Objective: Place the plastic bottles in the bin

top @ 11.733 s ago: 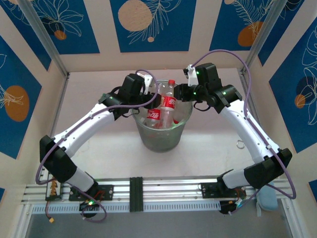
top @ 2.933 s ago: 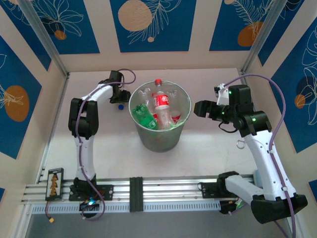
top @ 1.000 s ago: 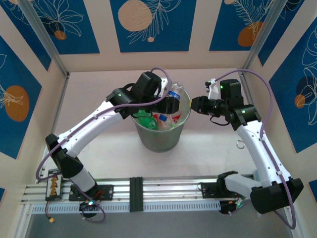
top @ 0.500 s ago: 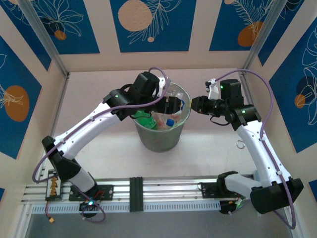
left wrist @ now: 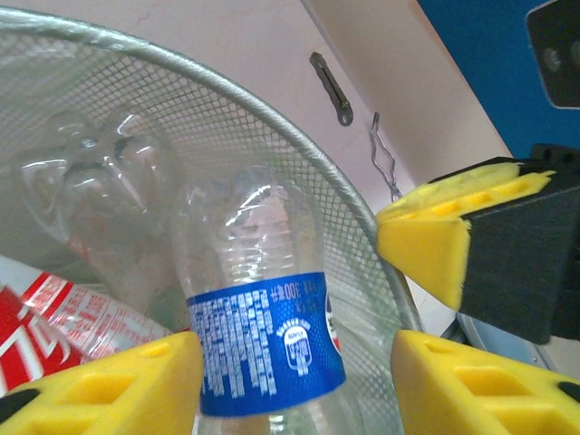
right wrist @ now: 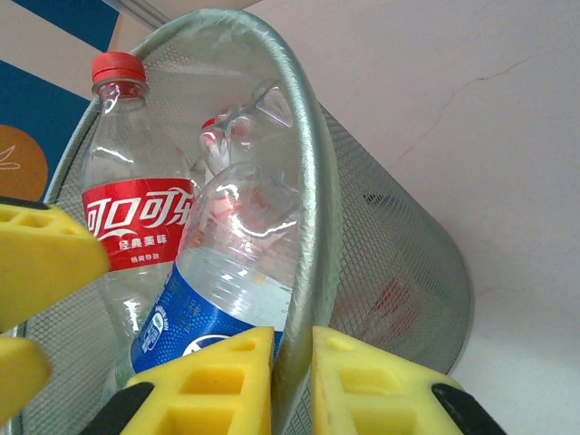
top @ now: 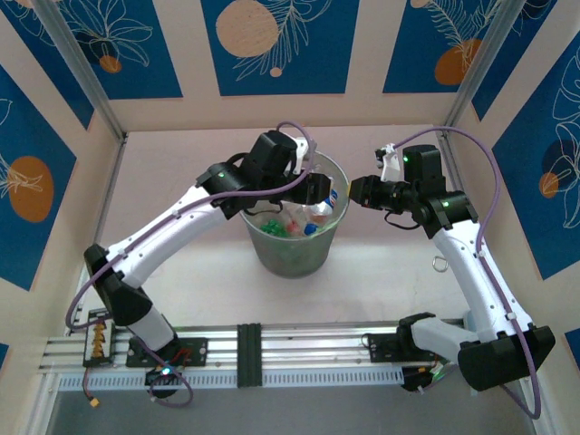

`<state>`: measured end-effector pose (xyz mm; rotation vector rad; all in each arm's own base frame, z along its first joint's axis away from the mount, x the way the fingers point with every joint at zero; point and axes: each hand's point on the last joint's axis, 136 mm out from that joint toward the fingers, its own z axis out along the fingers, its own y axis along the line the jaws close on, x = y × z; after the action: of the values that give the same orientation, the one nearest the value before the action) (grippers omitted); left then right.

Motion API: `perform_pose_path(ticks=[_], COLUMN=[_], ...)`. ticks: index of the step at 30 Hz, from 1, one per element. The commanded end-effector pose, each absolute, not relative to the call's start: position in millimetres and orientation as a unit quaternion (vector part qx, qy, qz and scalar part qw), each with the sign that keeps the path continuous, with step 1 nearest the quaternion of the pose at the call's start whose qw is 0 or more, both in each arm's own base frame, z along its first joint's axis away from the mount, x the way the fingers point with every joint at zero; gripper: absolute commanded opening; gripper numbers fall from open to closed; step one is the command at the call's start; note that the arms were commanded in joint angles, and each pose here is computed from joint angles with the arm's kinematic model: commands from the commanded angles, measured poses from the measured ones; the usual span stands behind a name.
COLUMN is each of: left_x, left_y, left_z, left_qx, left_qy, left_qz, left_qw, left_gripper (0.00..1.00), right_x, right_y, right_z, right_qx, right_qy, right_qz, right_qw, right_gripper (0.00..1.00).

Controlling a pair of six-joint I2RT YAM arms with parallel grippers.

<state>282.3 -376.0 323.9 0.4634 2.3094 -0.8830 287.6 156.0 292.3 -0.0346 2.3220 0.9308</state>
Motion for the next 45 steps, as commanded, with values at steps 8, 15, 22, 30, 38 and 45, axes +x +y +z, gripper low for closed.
perform_pose_path(ticks=[8, 15, 22, 30, 38, 45], left_x=[280, 294, 306, 313, 298, 306], left_y=[-390, -338, -239, -113, -14, 10], left_z=[333, 384, 397, 320, 241, 174], left_qx=[0.197, 0.174, 0.110, -0.003, -0.089, -0.111], left_qy=[0.859, 0.840, 0.843, 0.865, 0.846, 0.825], left_qz=[-0.357, -0.337, -0.219, -0.065, 0.145, 0.192], left_qw=[0.310, 0.387, 0.479, 0.497, 0.506, 0.519], left_gripper=[0.56, 0.65, 0.85, 1.00, 1.00, 1.00], right_x=[286, 288, 296, 319, 333, 344], right_y=[154, 151, 134, 68, 26, 5], right_z=[291, 308, 324, 305, 236, 180], right_qx=[-0.019, -0.030, -0.021, 0.059, 0.077, 0.097], right_qy=[0.883, 0.877, 0.870, 0.876, 0.878, 0.874], right_qz=[0.348, 0.340, 0.319, 0.211, 0.132, 0.079], right_qw=[0.314, 0.339, 0.376, 0.429, 0.454, 0.470], right_gripper=[0.17, 0.22, 0.47, 0.99, 0.99, 0.99])
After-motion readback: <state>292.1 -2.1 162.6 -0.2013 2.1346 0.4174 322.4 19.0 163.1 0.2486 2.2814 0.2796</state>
